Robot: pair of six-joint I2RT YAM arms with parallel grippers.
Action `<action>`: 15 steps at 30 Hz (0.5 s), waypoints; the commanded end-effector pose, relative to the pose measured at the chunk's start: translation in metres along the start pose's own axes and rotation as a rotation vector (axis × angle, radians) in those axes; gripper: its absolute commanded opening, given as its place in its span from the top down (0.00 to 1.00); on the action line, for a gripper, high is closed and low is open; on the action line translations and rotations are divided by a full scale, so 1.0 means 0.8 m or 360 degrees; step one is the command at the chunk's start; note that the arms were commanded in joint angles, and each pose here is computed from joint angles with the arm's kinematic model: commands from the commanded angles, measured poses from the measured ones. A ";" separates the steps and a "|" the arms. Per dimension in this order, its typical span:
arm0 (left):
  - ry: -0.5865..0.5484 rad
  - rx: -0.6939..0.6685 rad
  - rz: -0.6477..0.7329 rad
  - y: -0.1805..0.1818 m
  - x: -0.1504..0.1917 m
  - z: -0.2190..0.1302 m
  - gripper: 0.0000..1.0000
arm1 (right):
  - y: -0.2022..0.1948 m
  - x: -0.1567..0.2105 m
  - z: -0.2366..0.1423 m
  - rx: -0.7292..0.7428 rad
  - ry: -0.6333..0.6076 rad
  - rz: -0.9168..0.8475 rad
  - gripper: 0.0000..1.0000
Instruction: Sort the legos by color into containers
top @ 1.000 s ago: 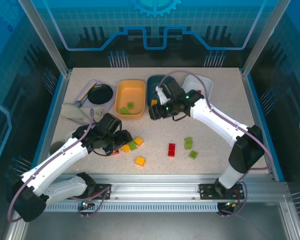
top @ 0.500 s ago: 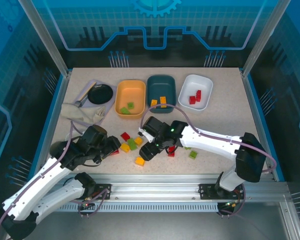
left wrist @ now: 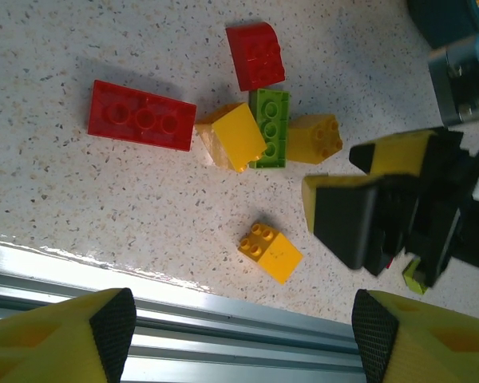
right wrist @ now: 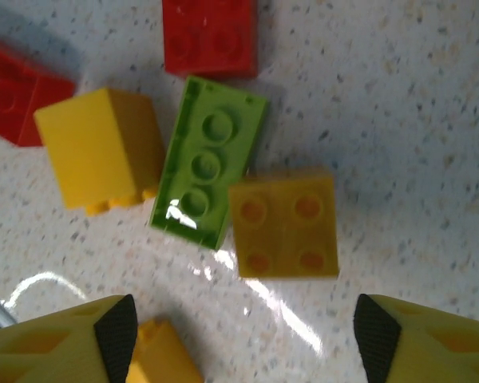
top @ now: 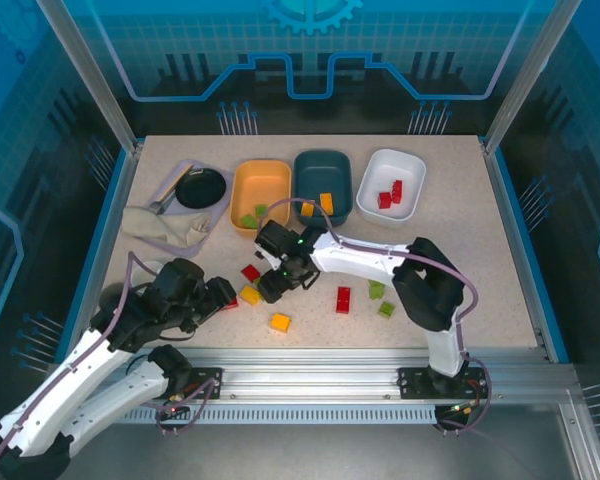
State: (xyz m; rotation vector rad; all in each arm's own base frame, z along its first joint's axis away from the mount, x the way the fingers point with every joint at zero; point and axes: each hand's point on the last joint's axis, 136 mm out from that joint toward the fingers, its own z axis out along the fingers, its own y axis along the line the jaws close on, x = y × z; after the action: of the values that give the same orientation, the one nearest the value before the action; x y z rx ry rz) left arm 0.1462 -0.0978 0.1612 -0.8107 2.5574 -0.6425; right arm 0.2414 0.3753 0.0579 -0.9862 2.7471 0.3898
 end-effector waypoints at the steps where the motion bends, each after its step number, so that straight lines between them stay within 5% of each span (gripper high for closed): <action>1: 0.0020 -0.0011 -0.0028 0.008 0.006 -0.001 0.24 | -0.009 -0.004 0.013 0.0025 0.0058 0.0008 0.32; 15: 0.0025 0.0038 -0.0022 -0.003 0.005 0.000 0.24 | -0.033 -0.020 0.014 0.0100 0.0044 0.0077 0.68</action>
State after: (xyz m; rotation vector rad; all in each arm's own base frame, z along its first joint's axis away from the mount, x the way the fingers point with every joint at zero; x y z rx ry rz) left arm 0.1449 -0.0978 0.1638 -0.8284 2.5396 -0.6683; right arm 0.2644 0.3769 0.0392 -0.9519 2.7939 0.3342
